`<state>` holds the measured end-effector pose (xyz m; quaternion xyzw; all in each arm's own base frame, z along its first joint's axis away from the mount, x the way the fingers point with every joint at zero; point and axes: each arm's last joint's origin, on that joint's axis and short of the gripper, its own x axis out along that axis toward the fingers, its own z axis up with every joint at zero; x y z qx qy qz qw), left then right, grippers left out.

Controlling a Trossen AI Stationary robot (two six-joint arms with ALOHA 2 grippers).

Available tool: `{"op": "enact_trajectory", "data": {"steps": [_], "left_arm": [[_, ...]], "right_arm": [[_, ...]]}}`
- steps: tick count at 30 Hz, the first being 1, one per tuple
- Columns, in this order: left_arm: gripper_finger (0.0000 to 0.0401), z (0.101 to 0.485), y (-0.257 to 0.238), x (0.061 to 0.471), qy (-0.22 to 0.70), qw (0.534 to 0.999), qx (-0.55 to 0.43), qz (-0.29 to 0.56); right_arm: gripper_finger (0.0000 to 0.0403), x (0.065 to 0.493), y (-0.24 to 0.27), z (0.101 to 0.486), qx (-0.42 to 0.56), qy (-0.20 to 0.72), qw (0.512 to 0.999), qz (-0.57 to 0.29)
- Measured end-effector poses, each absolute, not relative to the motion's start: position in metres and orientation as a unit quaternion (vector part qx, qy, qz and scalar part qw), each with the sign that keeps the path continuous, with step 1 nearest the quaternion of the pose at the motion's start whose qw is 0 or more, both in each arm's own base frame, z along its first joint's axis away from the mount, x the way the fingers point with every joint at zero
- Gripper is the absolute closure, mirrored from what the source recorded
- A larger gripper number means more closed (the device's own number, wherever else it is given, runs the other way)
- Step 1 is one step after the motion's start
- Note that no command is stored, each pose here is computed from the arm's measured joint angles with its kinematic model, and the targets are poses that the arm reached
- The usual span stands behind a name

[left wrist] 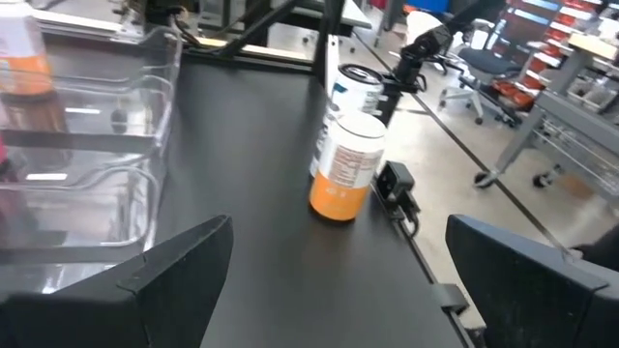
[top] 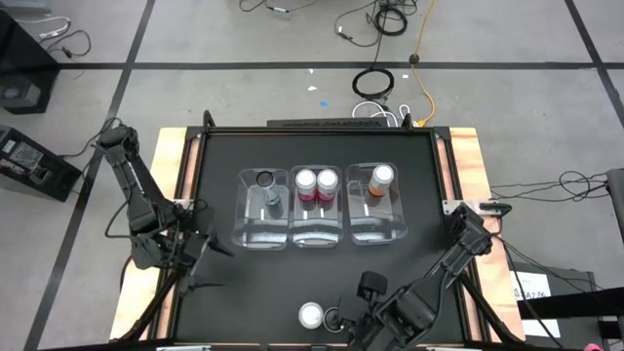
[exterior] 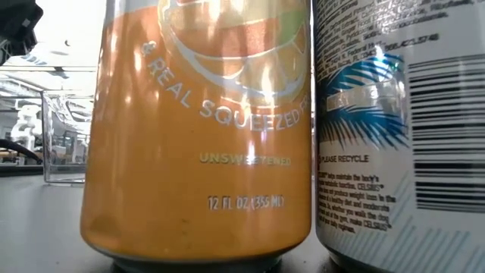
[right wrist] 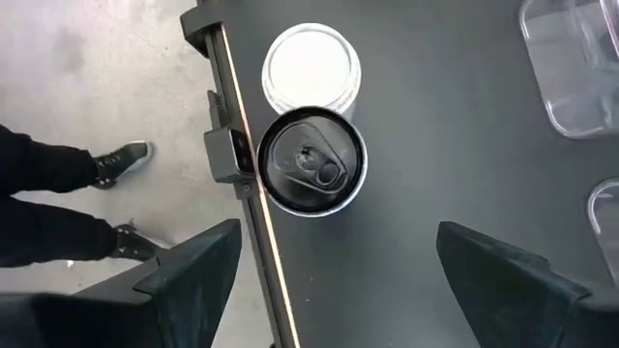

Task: Sort soda cans
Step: Put the blue soda can into the left transparent bin

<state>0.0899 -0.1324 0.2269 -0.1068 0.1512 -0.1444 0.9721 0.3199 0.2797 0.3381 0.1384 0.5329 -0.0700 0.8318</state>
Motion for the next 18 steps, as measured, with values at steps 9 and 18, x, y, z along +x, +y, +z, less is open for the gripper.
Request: {"op": "enact_trajectory", "data": {"steps": [9,18], "left_arm": [[0.0015,0.228,-0.132,0.09,0.144,0.975,-0.11,-0.129],[0.0015,0.228,-0.132,0.09,0.144,0.975,-0.111,-0.129]], "right_arm": [[0.0062,0.334,0.283,0.316,0.092,0.551,0.827,-0.059],[0.0062,0.348,0.285,0.308,0.115,0.541,0.832,-0.047]]}}
